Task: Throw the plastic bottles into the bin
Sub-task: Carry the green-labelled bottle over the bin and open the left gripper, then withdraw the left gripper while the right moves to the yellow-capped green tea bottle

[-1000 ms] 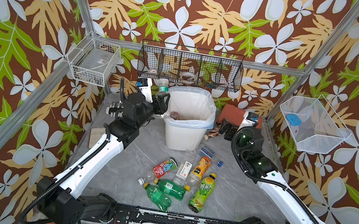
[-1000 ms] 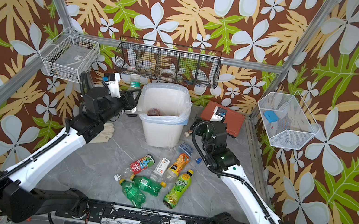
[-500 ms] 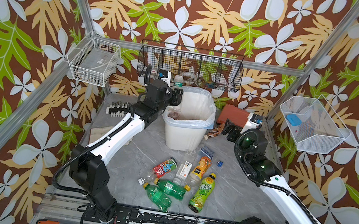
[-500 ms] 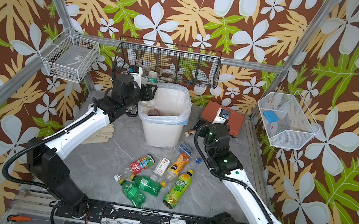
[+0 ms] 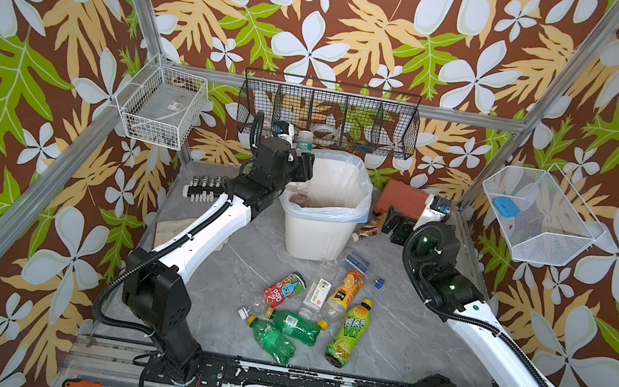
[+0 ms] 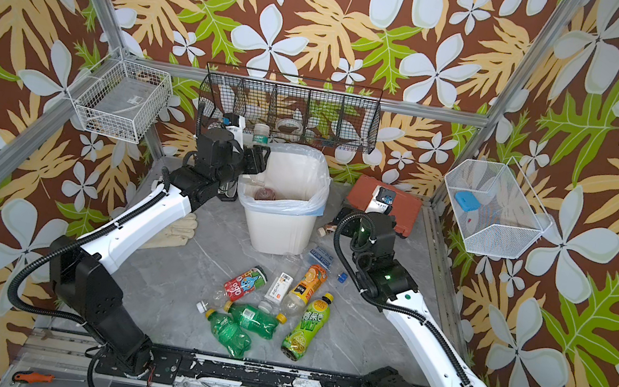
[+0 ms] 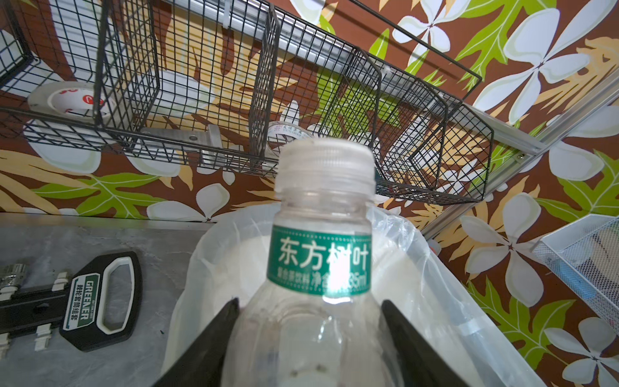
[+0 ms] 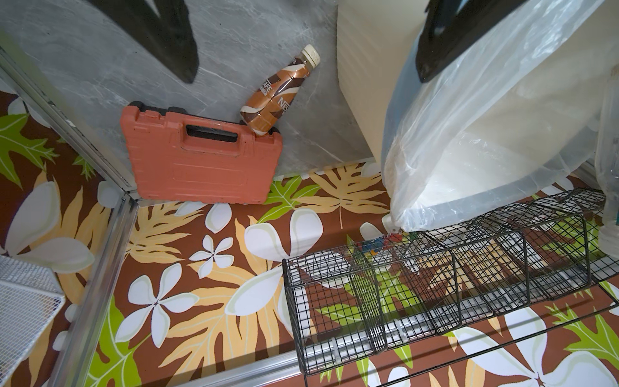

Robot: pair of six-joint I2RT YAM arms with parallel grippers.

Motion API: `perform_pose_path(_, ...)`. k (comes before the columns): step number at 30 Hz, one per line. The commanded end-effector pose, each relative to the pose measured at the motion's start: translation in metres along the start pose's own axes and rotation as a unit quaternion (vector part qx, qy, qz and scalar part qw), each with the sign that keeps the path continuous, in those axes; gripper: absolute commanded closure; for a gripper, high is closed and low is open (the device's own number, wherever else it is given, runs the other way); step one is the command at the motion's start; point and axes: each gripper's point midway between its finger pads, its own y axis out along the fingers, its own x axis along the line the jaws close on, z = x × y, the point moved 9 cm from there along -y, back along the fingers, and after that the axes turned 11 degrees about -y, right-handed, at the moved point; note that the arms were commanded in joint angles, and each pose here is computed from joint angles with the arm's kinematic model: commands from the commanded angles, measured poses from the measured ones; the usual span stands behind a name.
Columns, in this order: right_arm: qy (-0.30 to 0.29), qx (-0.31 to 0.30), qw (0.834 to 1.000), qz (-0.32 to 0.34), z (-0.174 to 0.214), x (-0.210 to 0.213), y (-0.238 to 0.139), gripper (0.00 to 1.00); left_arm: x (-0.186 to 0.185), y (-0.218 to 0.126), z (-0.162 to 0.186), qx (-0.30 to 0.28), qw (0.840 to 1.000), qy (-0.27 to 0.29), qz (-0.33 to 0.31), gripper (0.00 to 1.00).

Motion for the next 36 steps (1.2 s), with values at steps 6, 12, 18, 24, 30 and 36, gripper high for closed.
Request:
perform_pose_path(6,0.001,-0.007,1.0,0.003,-0.004,0.0,0.0,0.0,-0.005,-0.023,-0.02,-0.048,0.999,0.004,-0.001,0.0)
perform_pose_path(12,0.005,-0.002,1.0,-0.002,-0.001,0.001,0.001,0.0,0.01,-0.07,-0.014,-0.114,0.993,0.011,0.016,0.0)
perform_pose_path(18,0.01,0.011,1.0,-0.007,0.007,0.002,0.003,0.0,0.08,-0.108,0.062,-0.129,0.992,-0.018,-0.004,0.0)
perform_pose_path(24,0.016,0.024,0.999,-0.02,0.011,0.006,0.007,0.0,0.114,-0.122,0.099,-0.101,0.993,-0.04,-0.038,0.0)
perform_pose_path(30,0.025,0.047,0.998,-0.022,0.017,0.006,0.006,0.0,0.112,-0.121,0.098,-0.098,0.994,-0.033,-0.039,0.0)
perform_pose_path(36,0.033,0.079,0.996,-0.015,0.029,0.0,-0.002,0.01,0.11,-0.118,0.097,-0.1,0.994,-0.028,-0.031,0.0)
